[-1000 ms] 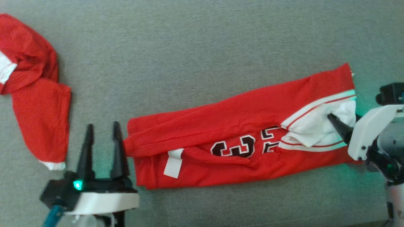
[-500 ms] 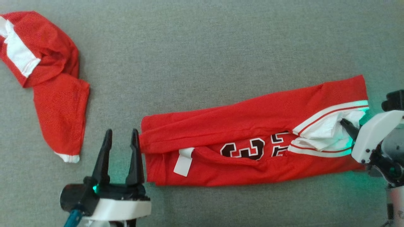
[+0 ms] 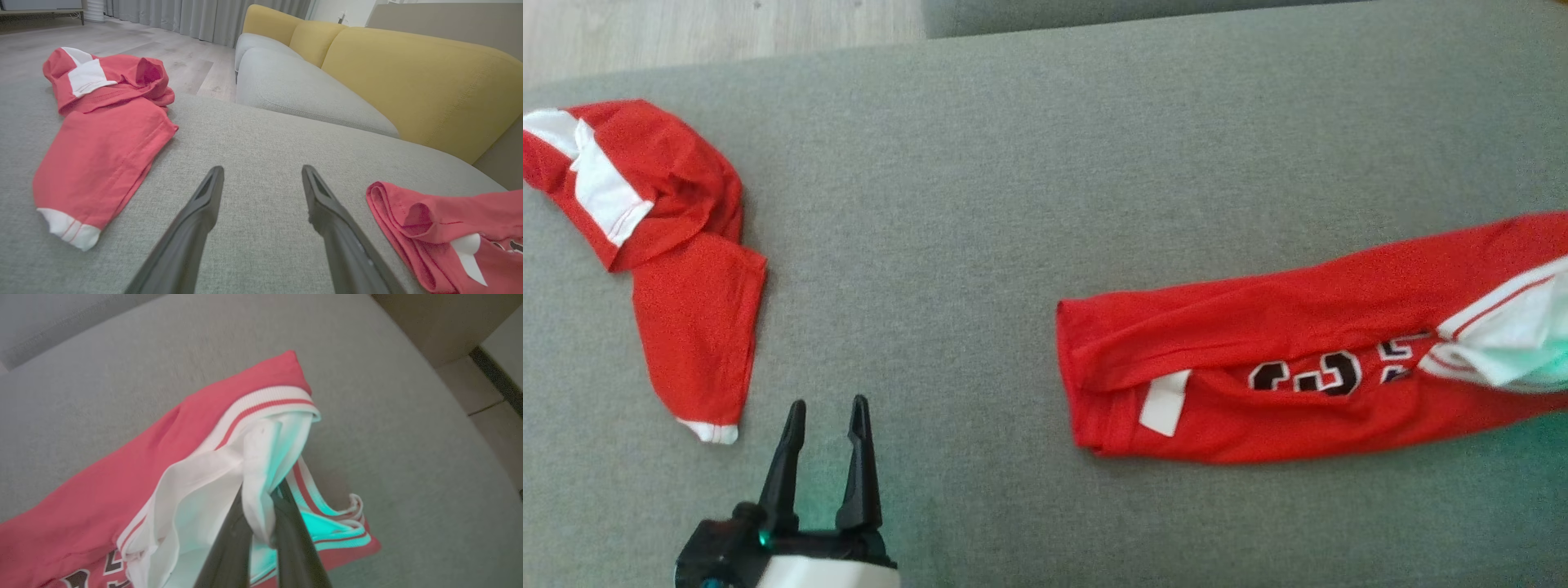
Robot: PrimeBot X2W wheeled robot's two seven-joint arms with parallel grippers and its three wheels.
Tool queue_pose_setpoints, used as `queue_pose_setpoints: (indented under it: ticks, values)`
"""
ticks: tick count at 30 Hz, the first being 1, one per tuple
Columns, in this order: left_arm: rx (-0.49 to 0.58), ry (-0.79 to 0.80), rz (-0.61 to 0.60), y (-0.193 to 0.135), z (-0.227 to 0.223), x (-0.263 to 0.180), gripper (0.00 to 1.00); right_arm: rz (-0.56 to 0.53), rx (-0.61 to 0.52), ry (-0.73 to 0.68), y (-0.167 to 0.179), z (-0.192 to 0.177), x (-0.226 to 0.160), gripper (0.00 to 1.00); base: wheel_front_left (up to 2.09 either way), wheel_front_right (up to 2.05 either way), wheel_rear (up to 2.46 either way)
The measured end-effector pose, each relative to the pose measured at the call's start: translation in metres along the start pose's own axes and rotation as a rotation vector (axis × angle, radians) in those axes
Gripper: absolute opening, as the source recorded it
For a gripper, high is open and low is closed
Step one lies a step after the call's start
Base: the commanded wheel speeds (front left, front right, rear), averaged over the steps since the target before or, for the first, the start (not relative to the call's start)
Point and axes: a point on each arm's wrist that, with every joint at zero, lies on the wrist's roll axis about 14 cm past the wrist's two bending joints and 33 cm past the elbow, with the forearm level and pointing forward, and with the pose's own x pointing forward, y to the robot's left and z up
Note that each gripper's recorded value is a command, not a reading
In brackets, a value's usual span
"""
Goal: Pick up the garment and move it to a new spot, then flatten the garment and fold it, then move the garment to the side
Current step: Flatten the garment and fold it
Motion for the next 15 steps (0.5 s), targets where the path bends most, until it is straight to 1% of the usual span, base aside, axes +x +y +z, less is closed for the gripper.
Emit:
queue_pose_setpoints:
  ticks: [1,3,5,7,9,12,15]
  values:
    - [-0.003,0.001,0.004,0.001,0.0,-0.002,1.0,0.005,-0.014,-0.022,0.0,0.009,-0.005,0.0,0.0,0.0,0.0]
    - [-0.005,0.002,0.006,0.001,-0.001,-0.003,1.0,0.044,-0.049,-0.06,0.01,0.026,-0.016,0.0,0.0,0.0,0.0]
    - [-0.005,0.007,0.002,0.0,-0.002,-0.004,1.0,0.12,-0.097,-0.075,0.037,0.035,-0.025,0.0,0.0,0.0,0.0]
    - [-0.004,0.006,-0.001,-0.001,-0.002,-0.003,1.0,0.218,-0.153,-0.071,0.072,0.032,-0.035,0.0,0.0,0.0,0.0]
    - [-0.003,0.006,0.0,0.0,-0.002,-0.001,1.0,0.326,-0.181,-0.064,0.112,0.022,-0.047,0.0,0.0,0.0,0.0]
    - [-0.009,0.007,0.007,0.003,-0.002,0.002,1.0,0.483,-0.215,0.001,0.171,-0.014,-0.062,0.0,0.0,0.0,0.0]
    - [-0.011,0.017,0.005,0.003,-0.005,0.004,1.0,0.585,-0.227,0.061,0.214,-0.049,-0.069,0.0,0.0,0.0,0.0]
